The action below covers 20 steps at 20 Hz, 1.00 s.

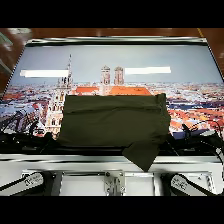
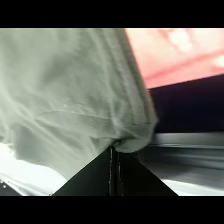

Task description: Fold the shirts.

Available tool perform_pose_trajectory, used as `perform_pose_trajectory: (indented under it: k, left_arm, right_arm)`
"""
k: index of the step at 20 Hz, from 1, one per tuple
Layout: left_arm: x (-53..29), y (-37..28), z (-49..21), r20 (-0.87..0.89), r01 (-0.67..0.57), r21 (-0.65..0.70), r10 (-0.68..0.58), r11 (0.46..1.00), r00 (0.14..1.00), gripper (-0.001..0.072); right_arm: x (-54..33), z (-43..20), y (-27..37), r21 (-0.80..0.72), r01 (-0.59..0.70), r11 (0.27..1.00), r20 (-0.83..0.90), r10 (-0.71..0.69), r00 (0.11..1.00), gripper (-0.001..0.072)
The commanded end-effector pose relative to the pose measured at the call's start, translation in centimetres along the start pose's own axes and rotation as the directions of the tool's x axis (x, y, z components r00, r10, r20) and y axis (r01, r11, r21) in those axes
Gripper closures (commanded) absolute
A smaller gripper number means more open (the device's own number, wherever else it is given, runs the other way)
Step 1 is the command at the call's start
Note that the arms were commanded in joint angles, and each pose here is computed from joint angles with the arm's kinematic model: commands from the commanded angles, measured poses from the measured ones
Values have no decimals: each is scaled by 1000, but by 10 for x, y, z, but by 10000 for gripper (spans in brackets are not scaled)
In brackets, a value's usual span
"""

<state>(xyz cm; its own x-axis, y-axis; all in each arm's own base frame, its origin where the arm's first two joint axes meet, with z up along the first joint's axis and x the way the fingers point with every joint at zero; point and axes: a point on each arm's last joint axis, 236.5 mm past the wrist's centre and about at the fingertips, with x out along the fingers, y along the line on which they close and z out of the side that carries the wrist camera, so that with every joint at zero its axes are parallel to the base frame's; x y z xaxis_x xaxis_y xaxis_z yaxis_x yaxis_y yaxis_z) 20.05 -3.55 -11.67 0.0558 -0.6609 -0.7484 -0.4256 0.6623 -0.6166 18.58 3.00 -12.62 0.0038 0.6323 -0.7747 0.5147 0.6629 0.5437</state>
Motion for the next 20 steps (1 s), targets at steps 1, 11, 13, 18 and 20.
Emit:
perform_pose_trajectory:
  k: [1, 11, 13, 18, 20]
  left_arm:
    - [-11, -11, 11, 17, 17, 73, -18, 997, 1000, 675]
    - [-71, -85, 78, 161, 49, 263, -94, 964, 982, 675]
    - [-74, -111, 95, 206, 48, 306, -115, 951, 972, 675]
    - [-66, -154, 133, 250, 27, 363, -125, 931, 960, 674]
    - [-59, -161, 147, 233, 41, 352, -131, 935, 964, 674]
  right_arm:
    - [-1, 1, 25, -92, -104, 990, 4, 105, 994, 649]
    - [-70, 73, 107, -300, -122, 946, 174, 180, 968, 650]
    - [-81, 101, 137, -389, -34, 920, 279, 153, 948, 650]
    - [-123, 173, 180, -394, 67, 917, 509, 157, 847, 650]
    - [-122, 190, 184, -382, 53, 923, 498, 158, 853, 651]
